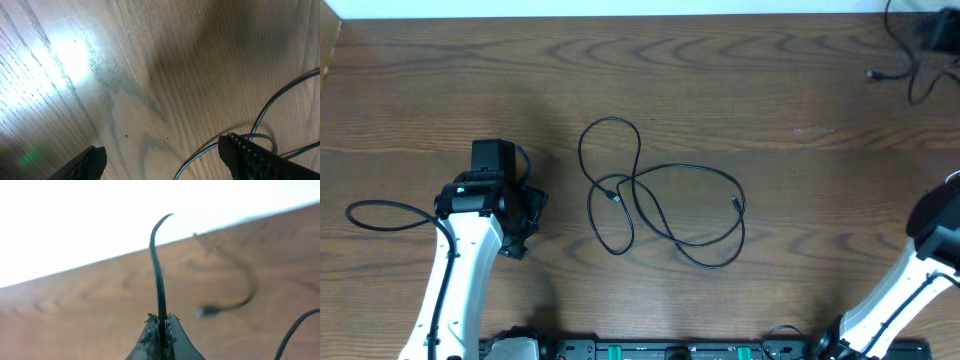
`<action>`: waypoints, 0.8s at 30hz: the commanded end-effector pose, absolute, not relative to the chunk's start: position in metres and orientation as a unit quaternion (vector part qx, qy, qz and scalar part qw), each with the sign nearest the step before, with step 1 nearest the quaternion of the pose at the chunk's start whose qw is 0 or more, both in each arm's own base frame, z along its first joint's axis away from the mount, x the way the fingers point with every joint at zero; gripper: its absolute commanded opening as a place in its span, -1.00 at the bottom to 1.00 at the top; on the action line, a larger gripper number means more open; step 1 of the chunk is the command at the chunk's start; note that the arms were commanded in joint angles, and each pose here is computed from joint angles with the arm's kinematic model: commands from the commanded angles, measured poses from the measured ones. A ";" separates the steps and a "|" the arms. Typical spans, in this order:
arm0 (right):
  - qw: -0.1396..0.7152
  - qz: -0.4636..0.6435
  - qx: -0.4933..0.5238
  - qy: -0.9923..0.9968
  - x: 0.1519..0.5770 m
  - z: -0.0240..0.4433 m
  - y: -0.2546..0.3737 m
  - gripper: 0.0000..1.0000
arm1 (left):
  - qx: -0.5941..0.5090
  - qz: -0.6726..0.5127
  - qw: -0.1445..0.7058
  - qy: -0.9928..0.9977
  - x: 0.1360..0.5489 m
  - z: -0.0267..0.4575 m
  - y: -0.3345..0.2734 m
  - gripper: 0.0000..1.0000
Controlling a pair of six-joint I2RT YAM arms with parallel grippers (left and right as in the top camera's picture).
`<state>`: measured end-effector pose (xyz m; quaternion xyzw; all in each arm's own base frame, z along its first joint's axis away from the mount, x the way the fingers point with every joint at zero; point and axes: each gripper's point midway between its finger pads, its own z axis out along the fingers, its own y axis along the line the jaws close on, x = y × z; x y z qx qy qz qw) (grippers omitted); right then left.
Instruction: Untangle cables
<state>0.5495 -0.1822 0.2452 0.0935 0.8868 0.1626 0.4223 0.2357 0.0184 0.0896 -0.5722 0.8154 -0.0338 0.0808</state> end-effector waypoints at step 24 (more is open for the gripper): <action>0.363 0.045 0.278 0.888 0.562 0.062 -0.322 0.06 | -0.588 -0.034 0.080 0.804 0.234 0.090 0.019 0.54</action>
